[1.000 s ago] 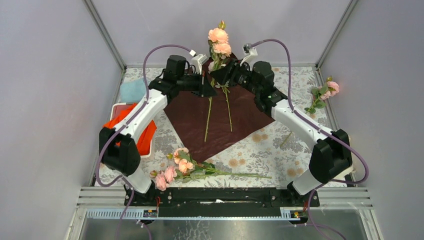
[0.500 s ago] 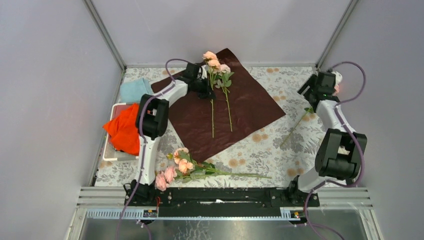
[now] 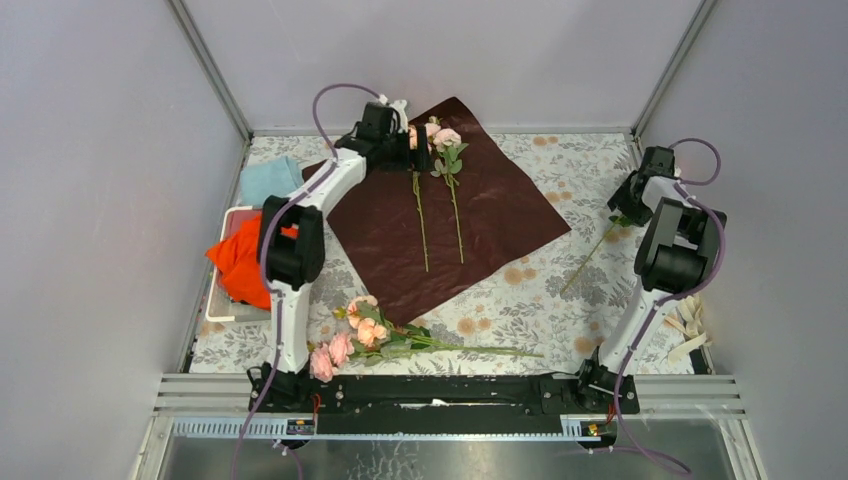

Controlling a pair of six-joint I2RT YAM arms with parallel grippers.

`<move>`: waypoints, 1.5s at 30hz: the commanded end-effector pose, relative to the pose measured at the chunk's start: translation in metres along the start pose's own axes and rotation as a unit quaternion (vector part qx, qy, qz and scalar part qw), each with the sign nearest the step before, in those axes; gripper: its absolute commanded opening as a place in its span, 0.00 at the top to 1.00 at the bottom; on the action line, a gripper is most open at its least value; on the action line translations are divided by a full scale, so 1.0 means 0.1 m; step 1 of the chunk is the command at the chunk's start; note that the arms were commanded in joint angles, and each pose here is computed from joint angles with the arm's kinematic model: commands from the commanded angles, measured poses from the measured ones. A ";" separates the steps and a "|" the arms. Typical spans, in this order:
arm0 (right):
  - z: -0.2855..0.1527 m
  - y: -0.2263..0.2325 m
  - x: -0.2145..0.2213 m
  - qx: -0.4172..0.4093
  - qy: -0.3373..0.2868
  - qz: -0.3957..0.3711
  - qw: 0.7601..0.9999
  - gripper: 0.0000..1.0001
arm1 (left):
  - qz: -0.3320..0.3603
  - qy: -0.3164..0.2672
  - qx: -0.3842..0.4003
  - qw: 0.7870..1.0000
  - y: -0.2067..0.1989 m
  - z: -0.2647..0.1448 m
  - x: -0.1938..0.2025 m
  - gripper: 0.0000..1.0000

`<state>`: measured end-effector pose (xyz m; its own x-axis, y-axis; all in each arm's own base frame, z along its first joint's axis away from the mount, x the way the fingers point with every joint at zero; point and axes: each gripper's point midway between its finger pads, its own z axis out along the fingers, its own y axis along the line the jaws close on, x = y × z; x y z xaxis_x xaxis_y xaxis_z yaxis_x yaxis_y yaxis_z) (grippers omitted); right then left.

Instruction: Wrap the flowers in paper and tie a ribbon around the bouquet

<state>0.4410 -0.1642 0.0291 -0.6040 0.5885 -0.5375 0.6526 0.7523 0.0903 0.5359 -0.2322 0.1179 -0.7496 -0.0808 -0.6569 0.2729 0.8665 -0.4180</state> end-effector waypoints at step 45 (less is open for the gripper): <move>-1.97 4.63 1.00 -0.410 -0.122 -0.308 0.850 0.14 | 0.188 0.165 -0.125 0.960 1.07 -2.06 1.75 0.02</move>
<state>0.5911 0.3067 0.0957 -0.6717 0.0986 -0.7342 -0.2622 0.8954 0.3600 0.3121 -0.0529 0.0866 -0.7913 0.3800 -0.4790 0.4309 0.9024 0.0040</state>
